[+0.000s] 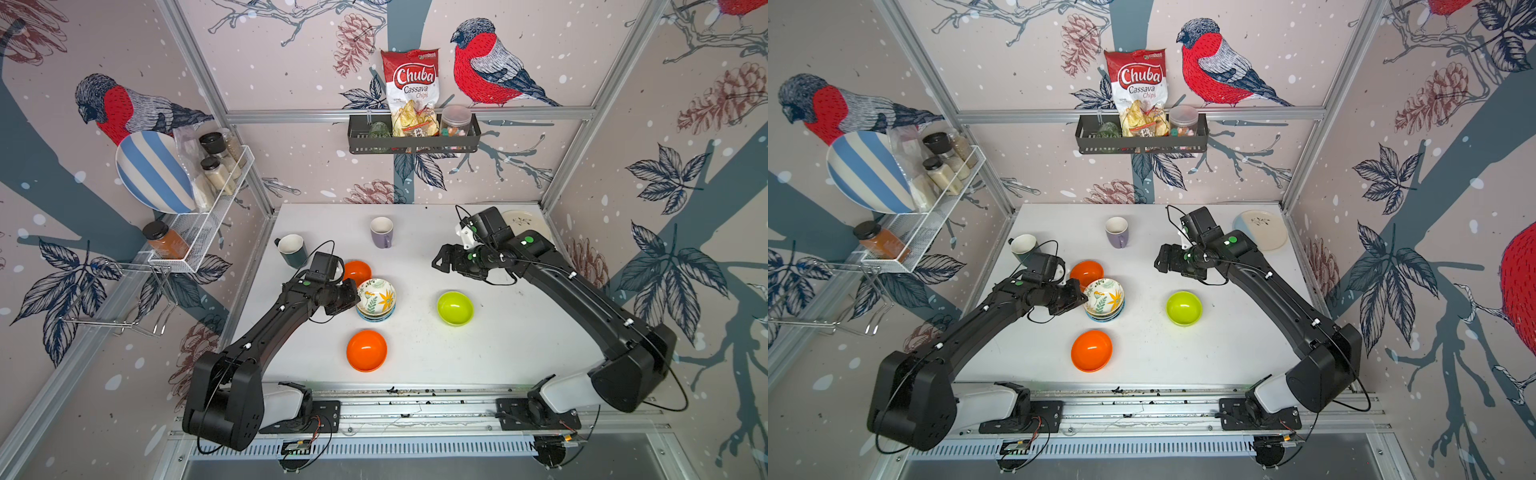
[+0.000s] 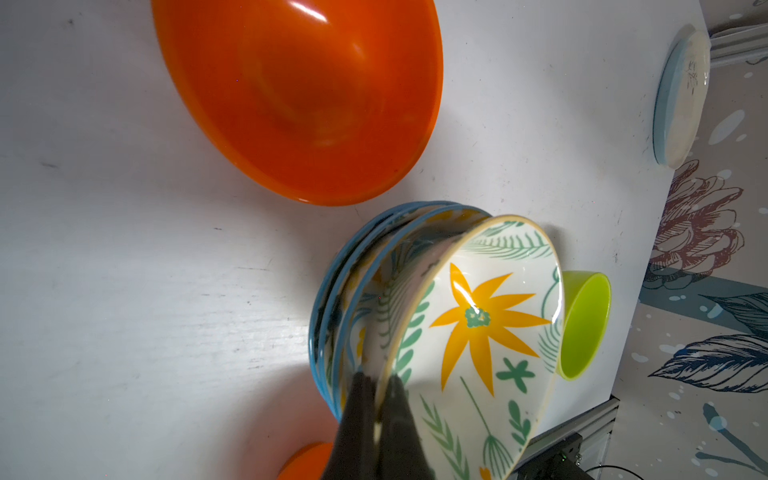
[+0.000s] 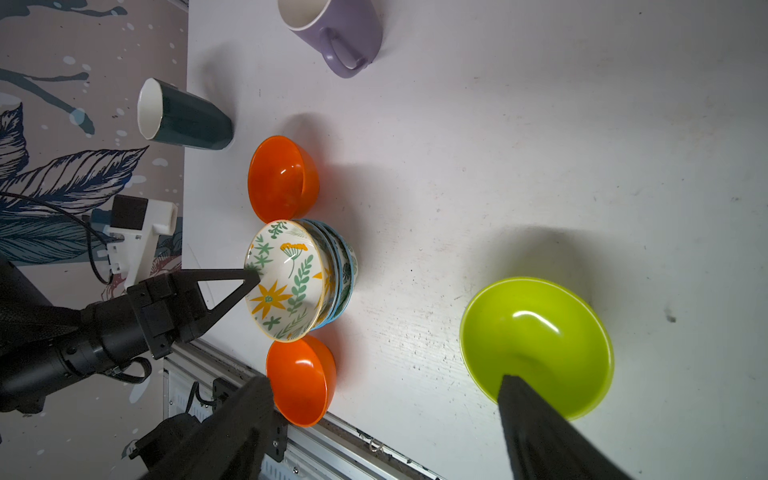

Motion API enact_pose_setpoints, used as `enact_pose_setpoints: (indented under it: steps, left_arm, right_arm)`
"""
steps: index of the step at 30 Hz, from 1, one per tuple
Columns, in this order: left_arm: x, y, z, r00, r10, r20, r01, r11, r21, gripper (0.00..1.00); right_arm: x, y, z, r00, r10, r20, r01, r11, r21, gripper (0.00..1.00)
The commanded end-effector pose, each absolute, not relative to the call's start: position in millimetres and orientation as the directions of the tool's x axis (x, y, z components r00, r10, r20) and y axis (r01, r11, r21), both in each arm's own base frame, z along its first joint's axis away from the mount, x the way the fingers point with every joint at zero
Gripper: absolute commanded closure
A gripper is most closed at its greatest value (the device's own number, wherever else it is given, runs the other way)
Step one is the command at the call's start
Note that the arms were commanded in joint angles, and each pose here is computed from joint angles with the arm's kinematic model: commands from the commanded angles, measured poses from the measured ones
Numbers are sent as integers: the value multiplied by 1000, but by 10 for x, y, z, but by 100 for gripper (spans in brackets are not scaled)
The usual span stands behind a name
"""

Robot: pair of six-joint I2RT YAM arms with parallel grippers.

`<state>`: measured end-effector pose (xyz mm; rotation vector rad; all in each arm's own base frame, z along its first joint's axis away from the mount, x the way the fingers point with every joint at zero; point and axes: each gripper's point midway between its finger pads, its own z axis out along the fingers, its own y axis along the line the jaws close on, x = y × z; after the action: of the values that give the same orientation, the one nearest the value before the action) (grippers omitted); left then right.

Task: Stack the bowls
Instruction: Place the bowl on the bowl.

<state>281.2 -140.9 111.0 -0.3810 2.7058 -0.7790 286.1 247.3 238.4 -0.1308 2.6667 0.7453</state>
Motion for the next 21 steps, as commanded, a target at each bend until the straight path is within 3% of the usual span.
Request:
enact_pose_setpoints:
  steps: [1, 21]
  left_arm:
    - [2902, -1452, 1189, -913, -317, -255, -119, 809, -576, 100]
    - [2886, -1465, 1082, -917, -314, -246, -119, 805, -581, 100]
  right_arm:
    - [2869, 2521, 2400, -926, 6, -377, -197, 846, 496, 13]
    - [2841, 2553, 2349, -931, -17, -364, -207, 846, 491, 13]
